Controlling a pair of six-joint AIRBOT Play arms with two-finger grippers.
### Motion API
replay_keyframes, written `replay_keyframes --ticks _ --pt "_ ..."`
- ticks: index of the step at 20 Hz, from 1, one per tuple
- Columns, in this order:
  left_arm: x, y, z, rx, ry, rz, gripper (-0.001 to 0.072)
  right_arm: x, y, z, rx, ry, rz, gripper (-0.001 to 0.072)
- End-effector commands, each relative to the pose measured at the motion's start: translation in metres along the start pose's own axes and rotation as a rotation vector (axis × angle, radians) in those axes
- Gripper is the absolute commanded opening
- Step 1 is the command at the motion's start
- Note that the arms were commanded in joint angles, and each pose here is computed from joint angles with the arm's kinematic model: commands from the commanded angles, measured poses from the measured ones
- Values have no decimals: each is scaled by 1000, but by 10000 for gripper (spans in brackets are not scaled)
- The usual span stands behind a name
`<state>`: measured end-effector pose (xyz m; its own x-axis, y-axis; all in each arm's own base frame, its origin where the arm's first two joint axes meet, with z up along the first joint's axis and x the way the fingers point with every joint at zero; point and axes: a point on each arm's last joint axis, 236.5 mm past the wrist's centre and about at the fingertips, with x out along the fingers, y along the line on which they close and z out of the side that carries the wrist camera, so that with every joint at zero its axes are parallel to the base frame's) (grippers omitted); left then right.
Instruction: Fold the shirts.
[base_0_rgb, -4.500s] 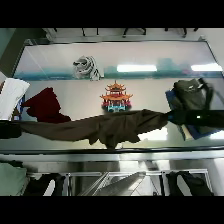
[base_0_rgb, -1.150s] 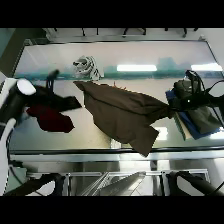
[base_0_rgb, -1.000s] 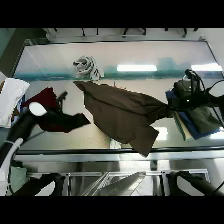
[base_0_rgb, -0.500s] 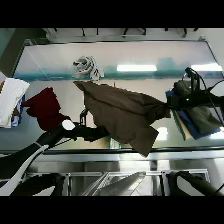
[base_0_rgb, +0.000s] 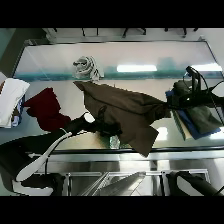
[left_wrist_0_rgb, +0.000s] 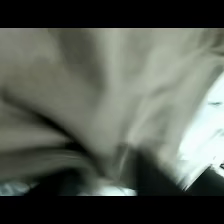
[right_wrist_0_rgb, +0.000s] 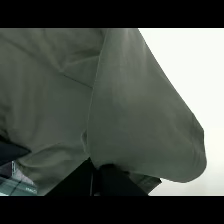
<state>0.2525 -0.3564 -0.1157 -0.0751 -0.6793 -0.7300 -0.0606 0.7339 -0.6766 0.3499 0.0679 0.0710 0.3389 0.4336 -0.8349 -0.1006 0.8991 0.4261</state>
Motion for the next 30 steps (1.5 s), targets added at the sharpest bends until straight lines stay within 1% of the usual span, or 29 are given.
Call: replay_keyframes --ticks 1,3,5,6,8,10,11,13,14,15,16,17,19,21,22,24,25,27,28,30 --pt "-10 -29 2 80 9 -39 11 0 -1 0 -13 -1 -2 29" --pt "-49 -29 5 168 10 -8 11 -1 -7 -3 -21 14 -29 29" --pt "-106 -23 7 215 -8 23 11 -1 -14 -11 -31 48 -59 29" --pt "-138 -22 8 233 -39 29 11 -2 -17 -15 -35 63 -72 29" --pt "-211 -29 11 249 -177 19 11 -6 -15 -23 -41 87 -72 29" --pt "-288 -48 6 239 -389 -27 11 -19 -6 -27 -56 77 -68 28" --pt "-327 -65 -1 227 -512 -74 11 -30 0 -29 -69 55 -69 28" --pt "-404 -119 -29 297 -740 -227 10 -66 21 -23 -95 -51 -73 28" --pt "-437 -143 -48 351 -828 -268 10 -89 34 -17 -128 -118 -78 28" --pt "-462 -154 -63 395 -898 -249 10 -117 49 -11 -172 -188 -85 28" --pt "-481 -159 -76 431 -953 -193 10 -145 63 -5 -217 -256 -98 27" --pt "-498 -156 -87 453 -990 -99 10 -176 77 2 -249 -330 -117 27" --pt "-523 -129 -99 432 -996 159 10 -231 103 11 -309 -450 -146 27" --pt "-547 -111 -117 470 -954 402 9 -277 127 8 -364 -536 -164 28" --pt "-560 -124 -120 464 -984 397 10 -295 134 3 -387 -559 -184 27" --pt "-588 -149 -129 574 -1051 452 10 -329 131 -12 -393 -586 -276 27" --pt "-597 -155 -134 601 -1068 474 9 -343 137 -19 -383 -615 -271 27" --pt "-618 -168 -147 646 -1147 474 9 -374 147 -27 -398 -713 -287 26" --pt "-628 -170 -155 656 -1183 470 9 -385 148 -32 -394 -747 -301 27" --pt "-644 -162 -161 621 -1229 468 9 -393 143 -39 -370 -763 -328 27"
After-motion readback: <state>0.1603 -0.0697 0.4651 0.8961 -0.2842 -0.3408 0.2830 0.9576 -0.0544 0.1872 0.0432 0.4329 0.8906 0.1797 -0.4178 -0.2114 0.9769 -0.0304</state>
